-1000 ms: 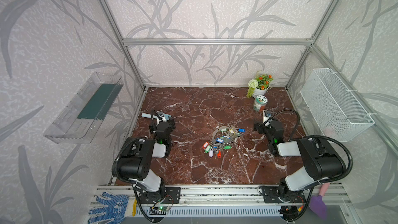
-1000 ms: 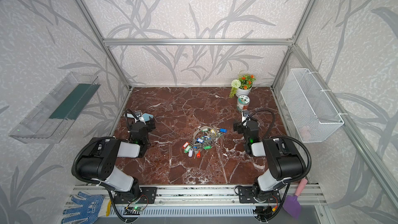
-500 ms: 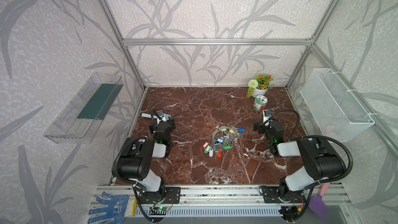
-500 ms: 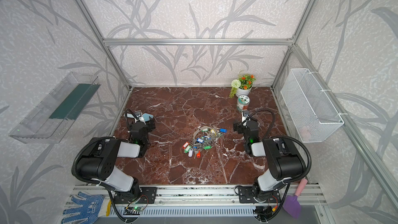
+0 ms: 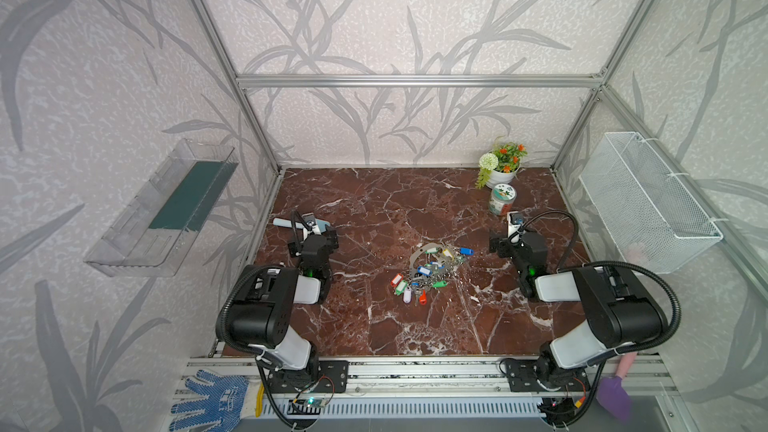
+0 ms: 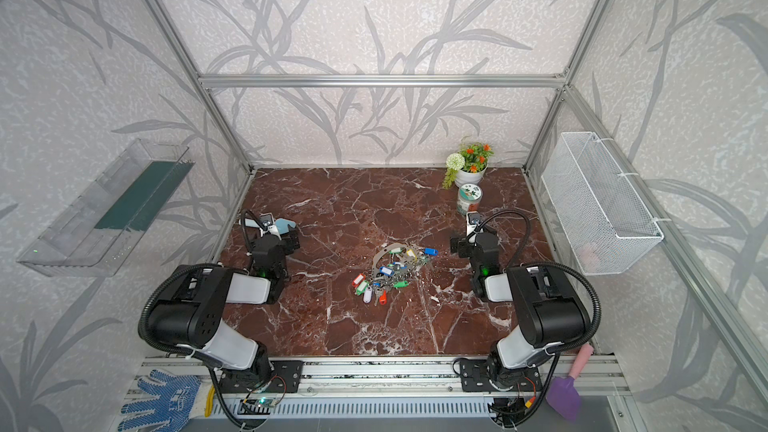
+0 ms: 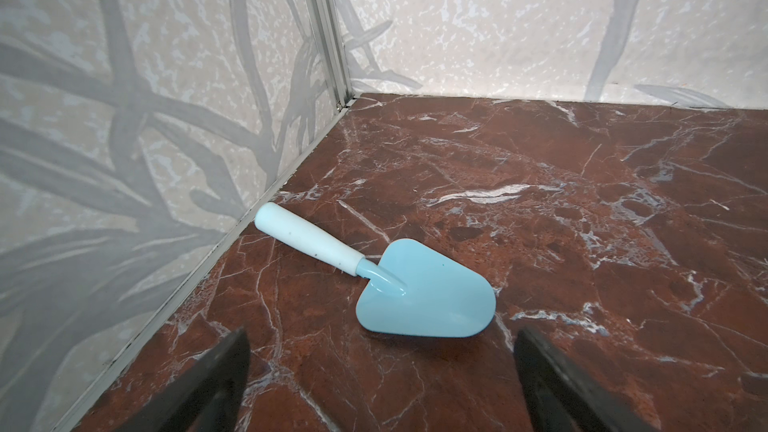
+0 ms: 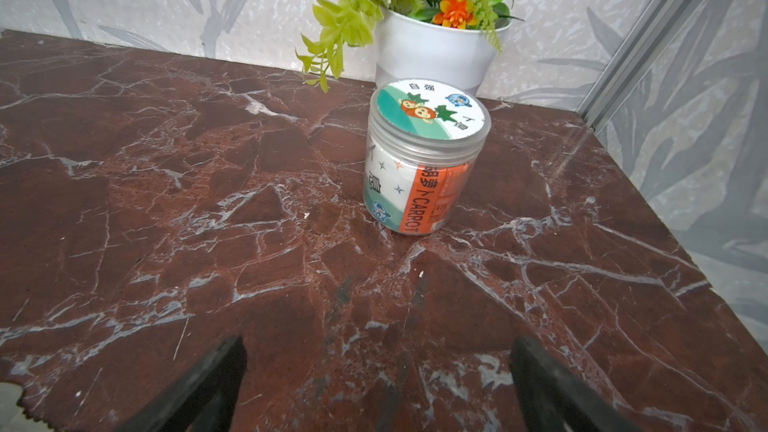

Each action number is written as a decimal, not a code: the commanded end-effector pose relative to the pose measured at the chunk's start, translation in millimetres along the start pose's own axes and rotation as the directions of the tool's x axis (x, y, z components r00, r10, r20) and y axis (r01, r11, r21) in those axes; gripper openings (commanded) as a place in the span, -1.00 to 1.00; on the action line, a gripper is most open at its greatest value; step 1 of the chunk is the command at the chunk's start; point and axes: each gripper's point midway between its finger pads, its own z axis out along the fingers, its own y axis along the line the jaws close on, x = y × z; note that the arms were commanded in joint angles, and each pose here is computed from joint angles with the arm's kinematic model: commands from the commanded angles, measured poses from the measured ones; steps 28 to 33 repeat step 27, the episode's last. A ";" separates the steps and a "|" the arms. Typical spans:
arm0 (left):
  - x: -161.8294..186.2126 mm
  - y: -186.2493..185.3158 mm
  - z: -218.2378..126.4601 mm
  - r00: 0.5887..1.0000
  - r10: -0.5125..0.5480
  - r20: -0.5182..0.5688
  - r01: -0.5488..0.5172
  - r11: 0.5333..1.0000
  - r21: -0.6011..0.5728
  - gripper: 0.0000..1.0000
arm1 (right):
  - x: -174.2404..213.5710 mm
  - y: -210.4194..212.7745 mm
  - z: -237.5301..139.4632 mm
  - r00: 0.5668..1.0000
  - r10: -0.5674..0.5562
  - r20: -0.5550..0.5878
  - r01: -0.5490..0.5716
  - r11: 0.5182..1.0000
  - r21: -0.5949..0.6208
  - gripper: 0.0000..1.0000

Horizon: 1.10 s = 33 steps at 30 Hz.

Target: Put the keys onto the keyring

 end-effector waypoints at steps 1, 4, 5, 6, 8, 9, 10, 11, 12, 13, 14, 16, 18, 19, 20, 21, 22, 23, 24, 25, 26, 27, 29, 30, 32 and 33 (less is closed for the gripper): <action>-1.3 0.3 1.2 1.000 -0.011 0.004 0.011 1.000 -0.001 0.99 | -3.7 -2.2 -0.4 1.000 -0.003 0.021 0.003 1.000 0.014 0.98; -0.8 1.0 1.3 1.000 -0.010 0.003 0.010 1.000 -0.002 0.98 | -3.5 -2.0 -0.3 1.000 -0.003 0.021 0.003 1.000 0.013 0.98; -1.5 0.8 1.2 1.000 -0.011 0.005 0.011 1.000 -0.002 0.98 | -3.7 -1.7 -0.4 1.000 -0.003 0.021 0.003 1.000 0.012 0.98; -1.4 0.6 1.3 1.000 -0.012 0.005 0.012 1.000 -0.001 0.98 | -3.6 -2.1 -0.3 1.000 -0.003 0.021 0.003 1.000 0.014 0.98; -0.9 0.5 1.1 1.000 -0.010 0.004 0.010 1.000 -0.001 0.98 | -3.5 -1.9 -0.3 1.000 -0.003 0.021 0.003 1.000 0.012 0.98; -0.7 0.7 1.2 1.000 -0.010 0.003 0.010 1.000 -0.002 0.98 | -3.8 -1.8 -0.2 1.000 -0.003 0.022 0.003 1.000 0.012 0.98; -0.9 0.5 1.1 1.000 -0.010 0.003 0.010 1.000 -0.001 0.99 | -3.6 -2.0 -0.3 1.000 -0.003 0.021 0.003 1.000 0.013 0.98; -0.8 0.5 1.2 1.000 -0.009 0.003 0.009 1.000 -0.001 0.98 | -4.0 -2.0 -0.3 1.000 -0.003 0.022 0.003 1.000 0.013 0.98; -1.2 0.5 1.2 1.000 -0.010 0.004 0.010 1.000 -0.001 0.98 | -3.8 -1.9 -0.4 1.000 -0.003 0.022 0.003 1.000 0.013 0.98; -0.7 0.4 1.1 1.000 -0.009 0.003 0.009 1.000 -0.001 0.98 | -3.9 -1.9 -0.2 1.000 -0.003 0.022 0.003 1.000 0.013 0.98; -0.6 0.3 1.1 1.000 -0.009 0.003 0.009 1.000 0.000 0.98 | -3.7 -2.1 -0.4 1.000 -0.003 0.021 0.003 1.000 0.013 0.98; -0.6 0.7 1.2 1.000 -0.009 0.003 0.009 1.000 -0.002 0.98 | -3.9 -2.1 -0.3 1.000 -0.003 0.022 0.003 1.000 0.014 0.98; -1.1 0.7 1.2 1.000 -0.011 0.004 0.011 1.000 -0.002 0.98 | -3.5 -1.9 -0.3 1.000 -0.003 0.021 0.003 1.000 0.013 0.98; -1.0 0.7 1.1 1.000 -0.010 0.004 0.010 1.000 -0.002 0.98 | -3.7 -1.8 -0.3 1.000 -0.004 0.022 0.004 1.000 0.012 0.98; -1.0 0.7 1.1 1.000 -0.010 0.004 0.010 1.000 -0.002 0.98 | -4.0 -1.8 0.3 1.000 -0.002 0.020 0.002 1.000 0.011 0.98; -0.6 0.6 1.2 1.000 -0.010 0.003 0.010 1.000 -0.001 0.98 | -4.3 -2.7 1.7 1.000 0.005 0.015 -0.005 1.000 0.013 0.98; -1.0 0.4 1.1 1.000 -0.010 0.004 0.010 1.000 -0.001 0.98 | -4.2 -3.5 2.3 1.000 0.015 0.012 -0.015 1.000 0.002 0.98; -1.1 0.4 1.3 1.000 -0.010 0.004 0.010 1.000 -0.001 0.98 | -3.7 -3.7 2.4 1.000 0.021 0.010 -0.021 1.000 -0.005 0.98; -1.0 0.4 1.2 1.000 -0.011 0.004 0.011 1.000 -0.001 0.98 | -3.6 -3.5 2.0 1.000 0.019 0.012 -0.019 1.000 -0.005 0.98; -1.0 0.5 1.2 1.000 -0.009 0.004 0.009 1.000 -0.001 0.98 | -3.3 -3.6 1.7 1.000 0.017 0.012 -0.017 1.000 -0.005 0.98; -1.3 0.3 1.3 1.000 -0.011 0.004 0.011 1.000 0.000 0.98 | -3.6 -2.4 1.4 1.000 0.012 0.016 -0.012 1.000 -0.008 0.98; -0.9 0.5 1.1 1.000 -0.010 0.003 0.010 1.000 -0.001 0.98 | -3.5 -0.8 1.7 1.000 0.008 0.014 -0.008 1.000 -0.014 0.98; -0.9 0.5 1.1 1.000 -0.010 0.003 0.010 1.000 -0.001 0.98 | -3.5 -0.8 1.7 1.000 0.008 0.014 -0.008 1.000 -0.014 0.98; -0.9 0.5 1.1 1.000 -0.010 0.003 0.010 1.000 -0.001 0.98 | -3.5 -0.8 1.7 1.000 0.008 0.014 -0.008 1.000 -0.014 0.98; -0.9 0.5 1.1 1.000 -0.010 0.003 0.010 1.000 -0.001 0.98 | -3.5 -0.8 1.7 1.000 0.008 0.014 -0.008 1.000 -0.014 0.98; -0.9 0.5 1.1 1.000 -0.010 0.003 0.010 1.000 -0.001 0.98 | -3.5 -0.8 1.7 1.000 0.008 0.014 -0.008 1.000 -0.014 0.98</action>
